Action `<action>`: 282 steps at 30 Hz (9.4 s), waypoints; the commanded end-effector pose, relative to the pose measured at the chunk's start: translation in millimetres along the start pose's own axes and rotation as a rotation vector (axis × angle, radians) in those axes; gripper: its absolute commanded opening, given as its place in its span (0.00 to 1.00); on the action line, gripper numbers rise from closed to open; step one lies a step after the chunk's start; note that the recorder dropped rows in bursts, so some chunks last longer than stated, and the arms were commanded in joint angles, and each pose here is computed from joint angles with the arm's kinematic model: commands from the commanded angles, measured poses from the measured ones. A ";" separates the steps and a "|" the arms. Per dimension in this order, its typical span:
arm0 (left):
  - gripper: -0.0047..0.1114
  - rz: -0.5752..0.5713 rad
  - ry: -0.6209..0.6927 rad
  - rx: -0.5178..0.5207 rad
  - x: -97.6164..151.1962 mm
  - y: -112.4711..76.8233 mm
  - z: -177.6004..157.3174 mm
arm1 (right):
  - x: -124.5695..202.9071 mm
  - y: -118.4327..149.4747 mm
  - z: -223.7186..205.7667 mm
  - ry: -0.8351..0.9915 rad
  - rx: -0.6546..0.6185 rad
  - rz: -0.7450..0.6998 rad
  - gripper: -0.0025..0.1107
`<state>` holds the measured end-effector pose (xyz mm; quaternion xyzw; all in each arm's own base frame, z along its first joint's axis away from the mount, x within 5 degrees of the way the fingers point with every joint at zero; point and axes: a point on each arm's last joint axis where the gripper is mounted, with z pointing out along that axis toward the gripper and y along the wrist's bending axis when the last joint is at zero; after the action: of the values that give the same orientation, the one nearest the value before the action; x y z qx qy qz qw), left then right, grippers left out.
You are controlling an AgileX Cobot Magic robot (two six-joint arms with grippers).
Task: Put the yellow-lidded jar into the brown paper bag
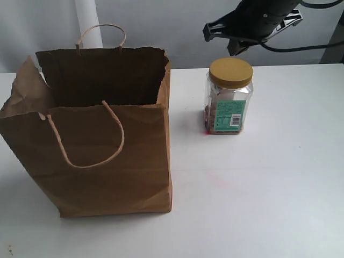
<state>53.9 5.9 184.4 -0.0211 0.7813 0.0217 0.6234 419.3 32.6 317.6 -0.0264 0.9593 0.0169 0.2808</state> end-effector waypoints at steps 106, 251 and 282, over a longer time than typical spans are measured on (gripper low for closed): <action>0.05 -0.006 -0.008 0.008 -1.4 -0.6 0.0 | 6.2 128.2 -217.0 -0.765 -0.316 -0.128 0.02; 0.05 -0.006 -0.008 0.008 -1.4 -0.6 0.0 | 245.7 74.8 -145.6 -0.403 -0.486 -0.108 0.02; 0.05 -0.006 -0.008 0.008 -1.4 -0.6 0.0 | 339.5 -1.4 -113.9 -0.899 -0.093 -0.049 0.02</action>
<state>53.9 5.9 184.4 -0.0211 0.7813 0.0217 0.6234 80.1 16.9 240.5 -0.0572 0.7535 0.0870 0.6491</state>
